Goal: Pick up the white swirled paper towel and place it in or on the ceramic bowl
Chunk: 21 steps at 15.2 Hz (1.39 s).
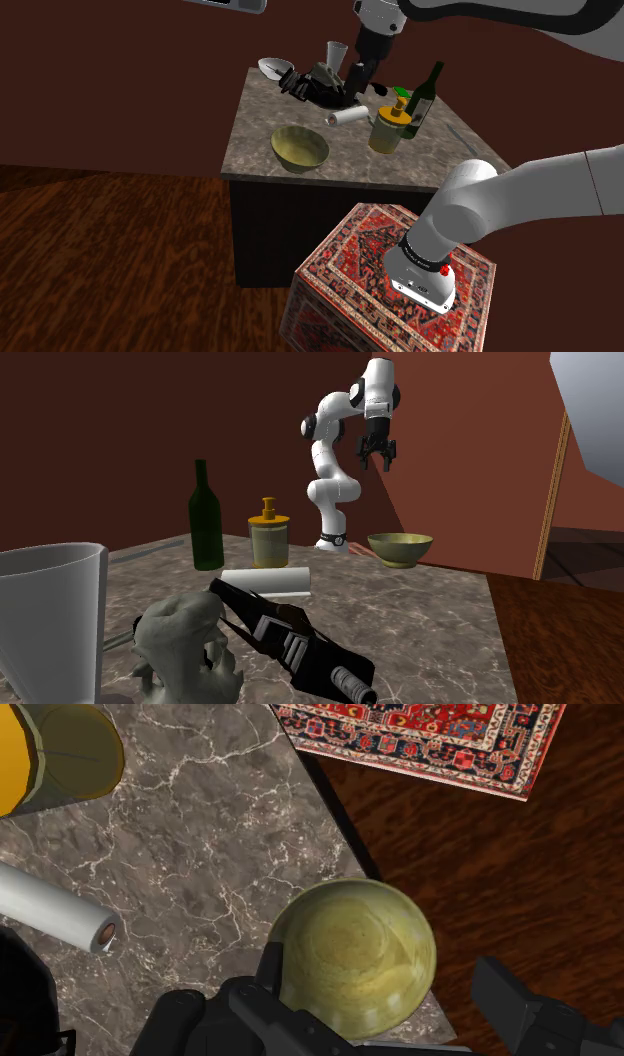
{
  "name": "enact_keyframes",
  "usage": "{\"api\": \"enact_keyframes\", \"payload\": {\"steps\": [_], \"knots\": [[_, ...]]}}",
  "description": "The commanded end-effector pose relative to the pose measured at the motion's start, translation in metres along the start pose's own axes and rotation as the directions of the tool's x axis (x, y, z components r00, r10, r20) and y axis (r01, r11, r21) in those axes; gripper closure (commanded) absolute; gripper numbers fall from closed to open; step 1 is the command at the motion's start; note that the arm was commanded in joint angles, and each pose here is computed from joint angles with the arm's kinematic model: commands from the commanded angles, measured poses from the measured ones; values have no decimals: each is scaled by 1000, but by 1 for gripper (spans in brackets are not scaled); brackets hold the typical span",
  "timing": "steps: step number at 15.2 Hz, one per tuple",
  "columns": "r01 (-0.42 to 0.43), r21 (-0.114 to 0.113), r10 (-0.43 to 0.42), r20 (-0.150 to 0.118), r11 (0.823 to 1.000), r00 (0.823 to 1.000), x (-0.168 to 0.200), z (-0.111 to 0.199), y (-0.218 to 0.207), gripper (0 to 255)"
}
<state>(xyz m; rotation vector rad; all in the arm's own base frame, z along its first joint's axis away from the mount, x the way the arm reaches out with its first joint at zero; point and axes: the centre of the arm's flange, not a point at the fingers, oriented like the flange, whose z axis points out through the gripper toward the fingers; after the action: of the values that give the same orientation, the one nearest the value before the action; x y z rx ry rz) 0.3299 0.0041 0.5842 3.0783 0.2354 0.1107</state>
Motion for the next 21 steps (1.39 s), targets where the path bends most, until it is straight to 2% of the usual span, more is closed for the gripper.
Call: {"api": "enact_keyframes", "payload": {"steps": [1,6,11,16,21], "knots": [[0,0,0,0,1000,1000,0,0,0,0],[129,23,-129,10,991,992,-9,27,63,0],[255,48,-256,16,966,967,-10,56,125,0],[376,73,-378,19,924,925,-3,86,187,0],[491,98,-495,19,866,869,11,117,246,0]]}}
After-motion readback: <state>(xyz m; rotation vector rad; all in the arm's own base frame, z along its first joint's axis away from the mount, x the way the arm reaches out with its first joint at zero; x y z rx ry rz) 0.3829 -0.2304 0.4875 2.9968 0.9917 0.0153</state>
